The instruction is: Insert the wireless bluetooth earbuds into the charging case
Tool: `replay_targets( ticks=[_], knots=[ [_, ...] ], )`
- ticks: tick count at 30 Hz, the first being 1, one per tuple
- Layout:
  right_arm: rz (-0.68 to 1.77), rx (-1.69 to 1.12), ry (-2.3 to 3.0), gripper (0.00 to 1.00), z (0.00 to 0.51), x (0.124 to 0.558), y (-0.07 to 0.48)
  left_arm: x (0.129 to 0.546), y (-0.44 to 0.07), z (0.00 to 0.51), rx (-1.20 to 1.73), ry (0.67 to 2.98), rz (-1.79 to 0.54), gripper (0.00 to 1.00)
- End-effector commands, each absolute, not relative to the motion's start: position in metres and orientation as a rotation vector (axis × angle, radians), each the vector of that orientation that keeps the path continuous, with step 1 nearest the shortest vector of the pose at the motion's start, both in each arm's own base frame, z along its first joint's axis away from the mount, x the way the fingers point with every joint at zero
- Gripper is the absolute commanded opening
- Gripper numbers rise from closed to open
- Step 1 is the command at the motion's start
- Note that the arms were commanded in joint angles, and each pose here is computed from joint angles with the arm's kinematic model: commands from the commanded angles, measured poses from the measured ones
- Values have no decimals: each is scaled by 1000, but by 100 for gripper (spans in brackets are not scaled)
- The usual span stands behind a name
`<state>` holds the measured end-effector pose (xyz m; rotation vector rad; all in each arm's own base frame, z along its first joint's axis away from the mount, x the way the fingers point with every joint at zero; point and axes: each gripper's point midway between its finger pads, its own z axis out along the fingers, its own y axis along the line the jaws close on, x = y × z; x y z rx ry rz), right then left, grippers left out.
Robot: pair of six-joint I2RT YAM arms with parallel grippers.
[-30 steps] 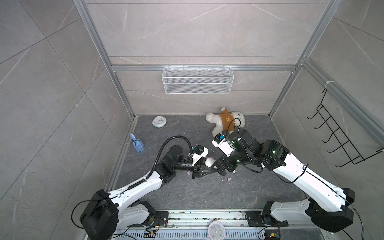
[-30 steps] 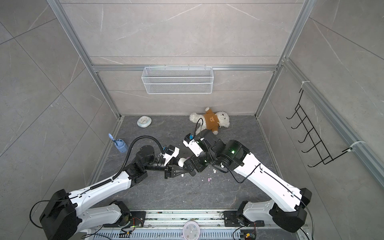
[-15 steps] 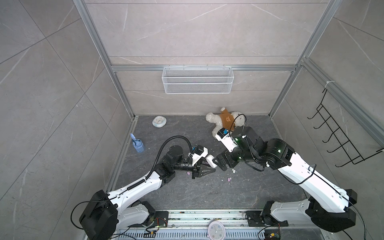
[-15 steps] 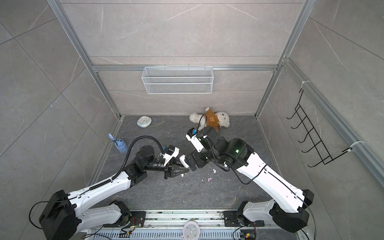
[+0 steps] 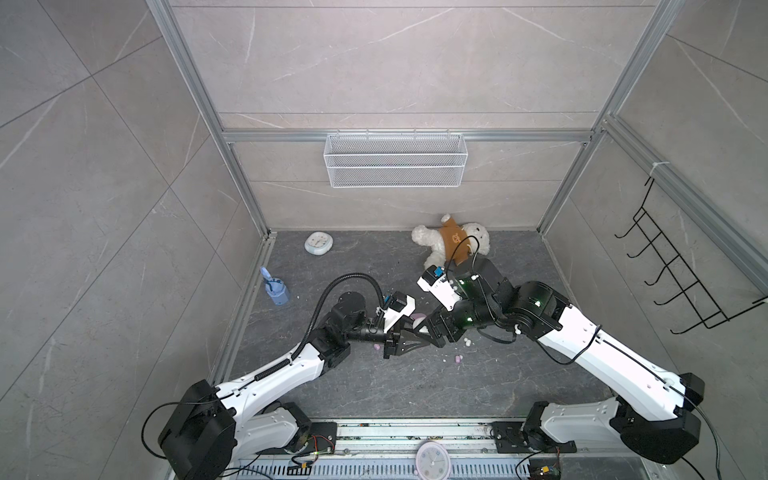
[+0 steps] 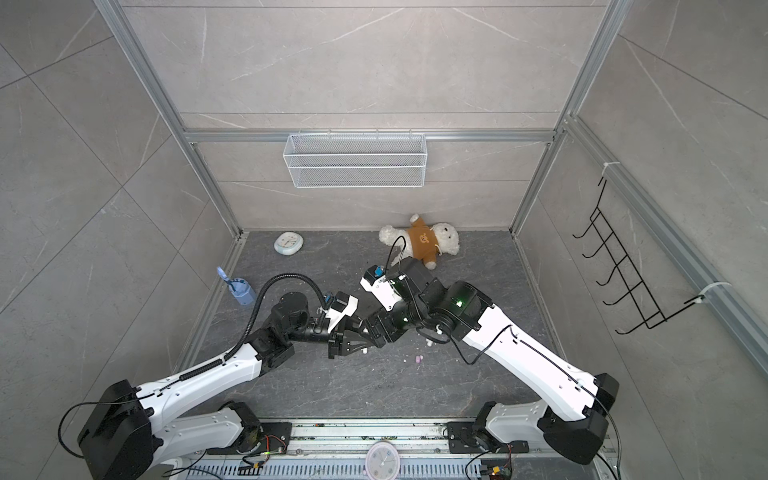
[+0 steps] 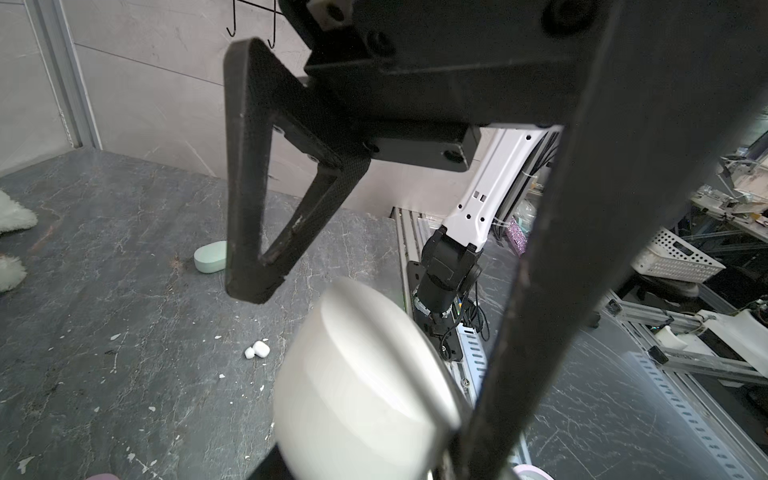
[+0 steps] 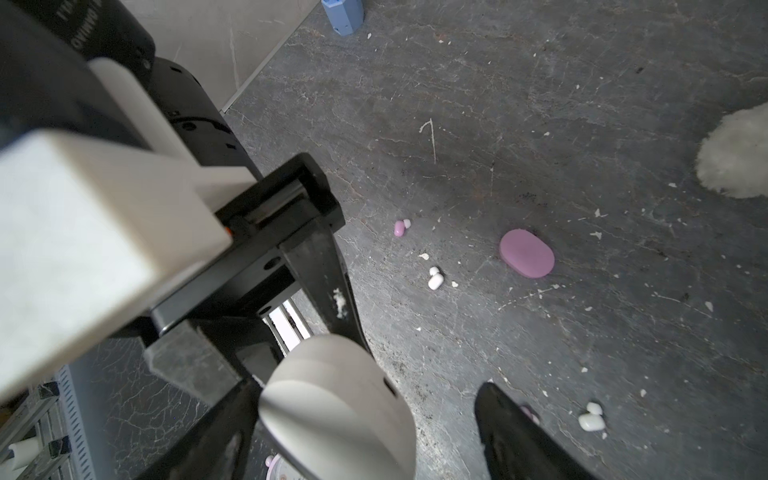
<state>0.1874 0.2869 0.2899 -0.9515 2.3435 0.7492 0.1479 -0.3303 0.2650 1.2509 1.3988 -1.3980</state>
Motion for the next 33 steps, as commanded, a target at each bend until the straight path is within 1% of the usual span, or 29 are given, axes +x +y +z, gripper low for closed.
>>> replay_targets(
  ticks=[1,3,5,9,11,12,13,18,22,26,33],
  knots=[
    [821,-965,2345,74,290,178,292,147,-330,296,1239,1269,-1374,36],
    [827,-973,2346,67,290,177,292,147,-331,296,1235,1272,-1373,36],
    [834,-970,2347,64,290,176,292,147,-330,298,1231,1270,-1372,36],
    [851,-969,2356,54,289,173,293,148,-329,300,1218,1269,-1360,35],
    [851,-966,2356,48,290,173,293,148,-329,300,1216,1270,-1360,35],
    [853,-963,2355,43,290,173,293,149,-329,300,1214,1273,-1359,35],
    [854,-959,2358,39,290,173,293,149,-329,299,1214,1277,-1361,35],
    [881,-966,2376,36,288,171,296,150,-327,302,1204,1275,-1346,35],
    [906,-973,2410,36,281,168,300,155,-328,301,1179,1297,-1336,34],
    [931,-962,2459,42,268,164,302,159,-328,296,1120,1317,-1360,33],
    [930,-972,2490,47,261,161,301,167,-326,292,1029,1328,-1379,32]
  ],
)
